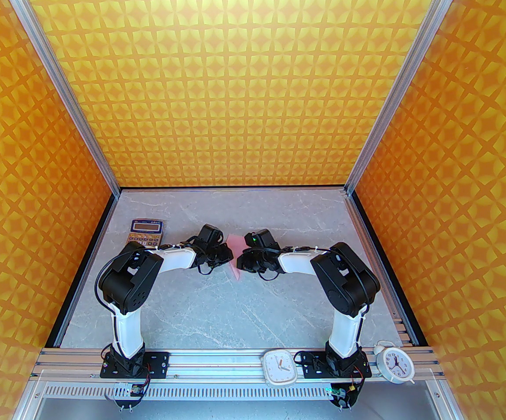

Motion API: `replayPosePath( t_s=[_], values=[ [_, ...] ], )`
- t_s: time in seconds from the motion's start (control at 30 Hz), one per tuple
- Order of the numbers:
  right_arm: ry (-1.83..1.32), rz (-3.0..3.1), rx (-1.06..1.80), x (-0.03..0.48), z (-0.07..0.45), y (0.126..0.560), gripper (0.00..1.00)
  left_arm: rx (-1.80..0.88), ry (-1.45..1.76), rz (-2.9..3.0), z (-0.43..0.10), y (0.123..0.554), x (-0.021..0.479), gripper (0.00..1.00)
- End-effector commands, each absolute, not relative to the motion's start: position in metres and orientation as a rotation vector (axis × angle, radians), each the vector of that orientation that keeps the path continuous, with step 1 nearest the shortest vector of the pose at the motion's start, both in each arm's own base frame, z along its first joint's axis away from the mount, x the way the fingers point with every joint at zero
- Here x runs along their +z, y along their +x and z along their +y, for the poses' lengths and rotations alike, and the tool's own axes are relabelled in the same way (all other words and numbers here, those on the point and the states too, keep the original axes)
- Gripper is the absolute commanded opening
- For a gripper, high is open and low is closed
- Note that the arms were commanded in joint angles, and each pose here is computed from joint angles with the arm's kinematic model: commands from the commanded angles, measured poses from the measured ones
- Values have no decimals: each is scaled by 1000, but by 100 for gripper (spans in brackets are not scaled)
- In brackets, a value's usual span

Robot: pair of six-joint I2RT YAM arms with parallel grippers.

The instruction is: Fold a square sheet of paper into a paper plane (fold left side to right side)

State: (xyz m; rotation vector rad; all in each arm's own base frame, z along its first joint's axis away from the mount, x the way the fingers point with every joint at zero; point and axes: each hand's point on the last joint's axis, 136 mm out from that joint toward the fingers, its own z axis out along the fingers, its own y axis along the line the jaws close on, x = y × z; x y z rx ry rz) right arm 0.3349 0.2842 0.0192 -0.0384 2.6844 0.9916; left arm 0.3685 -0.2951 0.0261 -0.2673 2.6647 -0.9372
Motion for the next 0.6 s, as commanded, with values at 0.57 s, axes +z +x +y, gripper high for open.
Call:
replayPosePath(
  t_s=[0.57],
  values=[
    [-115,2678,1043,34,296,315,7,-872,-243,2716,-302,368,34,0]
  ],
)
